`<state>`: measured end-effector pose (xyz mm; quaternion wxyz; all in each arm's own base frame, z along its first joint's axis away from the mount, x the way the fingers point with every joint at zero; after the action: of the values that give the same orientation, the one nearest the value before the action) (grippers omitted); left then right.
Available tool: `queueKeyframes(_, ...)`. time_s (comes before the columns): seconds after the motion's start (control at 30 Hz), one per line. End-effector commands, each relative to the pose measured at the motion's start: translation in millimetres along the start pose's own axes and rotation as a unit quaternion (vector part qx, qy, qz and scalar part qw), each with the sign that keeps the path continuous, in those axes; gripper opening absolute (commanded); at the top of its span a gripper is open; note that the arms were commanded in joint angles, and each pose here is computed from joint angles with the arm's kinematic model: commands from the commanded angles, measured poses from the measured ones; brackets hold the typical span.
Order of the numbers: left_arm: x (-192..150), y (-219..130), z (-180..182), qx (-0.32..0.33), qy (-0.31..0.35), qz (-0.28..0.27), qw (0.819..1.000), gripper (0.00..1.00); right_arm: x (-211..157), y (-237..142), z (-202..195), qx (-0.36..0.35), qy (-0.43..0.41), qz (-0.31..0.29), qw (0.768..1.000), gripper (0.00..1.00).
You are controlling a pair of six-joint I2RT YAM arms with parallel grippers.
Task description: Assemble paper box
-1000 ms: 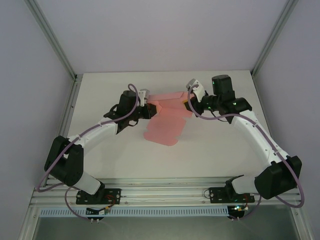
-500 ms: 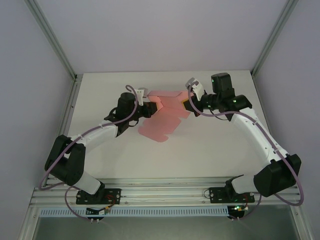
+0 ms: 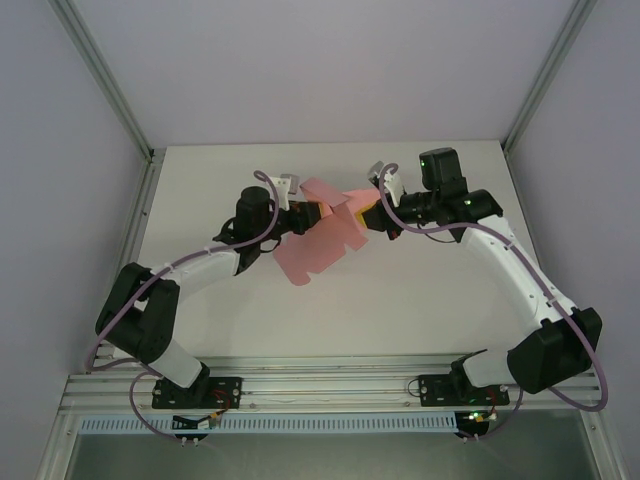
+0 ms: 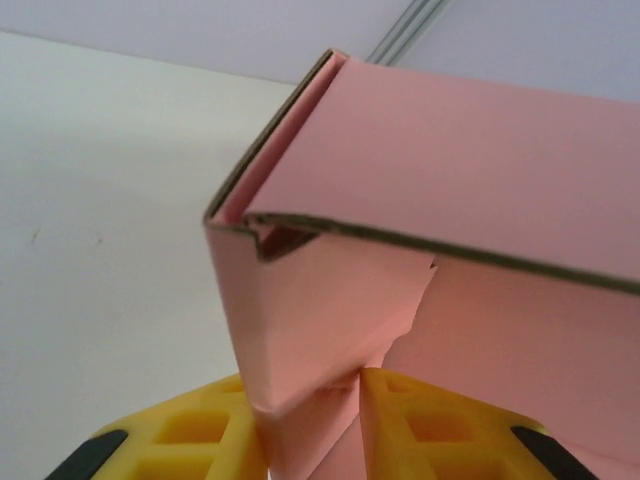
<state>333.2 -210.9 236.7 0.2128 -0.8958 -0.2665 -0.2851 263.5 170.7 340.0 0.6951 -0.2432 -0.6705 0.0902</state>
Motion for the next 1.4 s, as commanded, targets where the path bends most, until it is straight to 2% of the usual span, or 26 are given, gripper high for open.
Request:
queueKeyframes(0.0, 11, -11, -30, -0.074, 0.057, -0.046, 0.995, 0.29, 0, 3, 8, 0.042, 0.012, -0.011, 0.999, 0.0)
queueKeyframes(0.07, 13, -14, -25, -0.051, 0.057, -0.067, 0.995, 0.29, 2, -1, 9, 0.046, 0.011, -0.024, 0.999, 0.0)
queueKeyframes(0.13, 13, -16, -21, -0.026, 0.061, -0.073, 0.995, 0.36, 5, -6, 8, 0.046, 0.01, -0.035, 0.998, 0.0)
queueKeyframes(0.2, 13, -17, -19, -0.009, 0.068, -0.074, 0.995, 0.37, 6, -10, 8, 0.05, 0.011, -0.046, 0.998, 0.0)
queueKeyframes(0.23, 13, -18, -17, 0.0, 0.069, -0.076, 0.995, 0.42, 7, -12, 8, 0.053, 0.01, -0.052, 0.997, 0.0)
queueKeyframes(0.33, 12, -23, -15, 0.01, 0.077, -0.082, 0.994, 0.48, 8, -15, 8, 0.056, 0.008, -0.058, 0.997, 0.0)
queueKeyframes(0.5, 11, -32, -19, -0.007, 0.09, -0.089, 0.992, 0.52, 11, -21, 10, 0.062, 0.002, -0.071, 0.996, 0.0)
queueKeyframes(0.6, 9, -29, -19, -0.021, 0.091, -0.067, 0.993, 0.51, 14, -24, 12, 0.065, -0.004, -0.081, 0.995, 0.0)
queueKeyframes(0.67, 4, -26, -22, -0.048, 0.09, -0.043, 0.994, 0.51, 15, -26, 15, 0.077, -0.013, -0.092, 0.993, 0.0)
queueKeyframes(0.77, 1, -26, -26, -0.093, 0.088, -0.039, 0.991, 0.51, 15, -27, 16, 0.085, -0.019, -0.1, 0.991, 0.0)
queueKeyframes(0.97, 5, -31, -36, -0.126, 0.097, -0.038, 0.986, 0.3, 14, -26, 15, 0.088, -0.013, -0.093, 0.992, 0.0)
queueKeyframes(1.1, 10, -34, -32, -0.081, 0.094, -0.064, 0.99, 0.16, 10, -25, 12, 0.066, -0.002, -0.075, 0.995, 0.0)
queueKeyframes(1.17, 14, -35, -27, -0.047, 0.08, -0.085, 0.992, 0.0, 9, -24, 10, 0.059, 0.006, -0.065, 0.996, 0.0)
queueKeyframes(1.37, 24, -31, -9, 0.084, 0.031, -0.118, 0.989, 0.0, 2, -21, 4, 0.028, 0.018, -0.037, 0.999, 0.0)
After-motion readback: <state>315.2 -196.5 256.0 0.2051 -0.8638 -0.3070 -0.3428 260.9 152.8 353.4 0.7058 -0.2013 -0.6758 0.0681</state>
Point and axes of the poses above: each hand's point on the last joint's axis, 136 mm out from that joint toward the fingers, its own y axis out along the fingers, its own z axis along the line the jaws close on, x = y × z, the point moved 9 cm from there along -y, back along the fingers, and after that the axes turned 15 degrees about -y, right-handed, at the moved point
